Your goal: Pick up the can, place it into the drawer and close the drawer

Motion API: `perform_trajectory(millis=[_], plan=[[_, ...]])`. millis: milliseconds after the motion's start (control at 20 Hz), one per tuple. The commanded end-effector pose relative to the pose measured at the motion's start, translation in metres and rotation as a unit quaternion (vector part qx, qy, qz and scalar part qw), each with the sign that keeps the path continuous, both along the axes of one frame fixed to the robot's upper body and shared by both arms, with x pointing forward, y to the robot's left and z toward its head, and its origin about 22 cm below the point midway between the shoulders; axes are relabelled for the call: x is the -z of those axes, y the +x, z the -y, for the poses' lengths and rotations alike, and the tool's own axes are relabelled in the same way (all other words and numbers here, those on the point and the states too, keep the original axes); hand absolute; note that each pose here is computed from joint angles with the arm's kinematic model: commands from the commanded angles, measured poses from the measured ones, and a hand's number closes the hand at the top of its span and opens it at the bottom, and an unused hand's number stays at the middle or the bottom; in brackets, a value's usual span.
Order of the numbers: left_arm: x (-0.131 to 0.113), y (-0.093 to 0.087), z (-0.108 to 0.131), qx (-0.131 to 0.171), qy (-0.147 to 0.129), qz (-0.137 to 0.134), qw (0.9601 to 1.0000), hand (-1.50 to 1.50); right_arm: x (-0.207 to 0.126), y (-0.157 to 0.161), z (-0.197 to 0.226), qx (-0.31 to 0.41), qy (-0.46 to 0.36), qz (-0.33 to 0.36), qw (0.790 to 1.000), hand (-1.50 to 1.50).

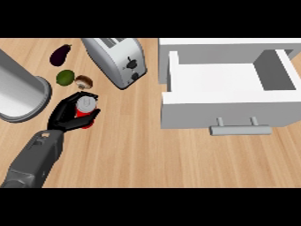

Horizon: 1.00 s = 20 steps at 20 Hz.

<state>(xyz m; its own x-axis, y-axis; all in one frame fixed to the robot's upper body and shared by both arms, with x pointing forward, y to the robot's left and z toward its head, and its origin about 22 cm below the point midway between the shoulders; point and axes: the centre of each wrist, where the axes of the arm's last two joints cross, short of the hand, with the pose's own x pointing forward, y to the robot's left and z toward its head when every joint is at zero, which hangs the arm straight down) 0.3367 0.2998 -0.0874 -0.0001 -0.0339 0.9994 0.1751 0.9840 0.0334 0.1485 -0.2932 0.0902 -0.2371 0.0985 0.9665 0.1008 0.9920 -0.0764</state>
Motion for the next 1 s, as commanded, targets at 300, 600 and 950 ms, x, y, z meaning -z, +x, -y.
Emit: perform_trajectory(millis=[300, 600, 950], plan=[[-0.005, 0.003, 0.024, 0.039, -0.047, 0.013, 0.9980, 1.50, 0.001, 0.006, 0.021, 0.020, 0.007, 0.005, 1.000, -1.50], [0.003, -0.012, 0.009, -0.074, -0.052, 0.024, 0.9956, 1.50, 0.000, -0.005, 0.014, 0.020, 0.006, 0.008, 1.000, -1.50], [-0.028, -0.017, 0.040, -0.117, -0.051, 0.052, 0.9904, 1.50, -0.017, -0.022, -0.002, 0.035, 0.000, 0.004, 0.999, -1.50]])
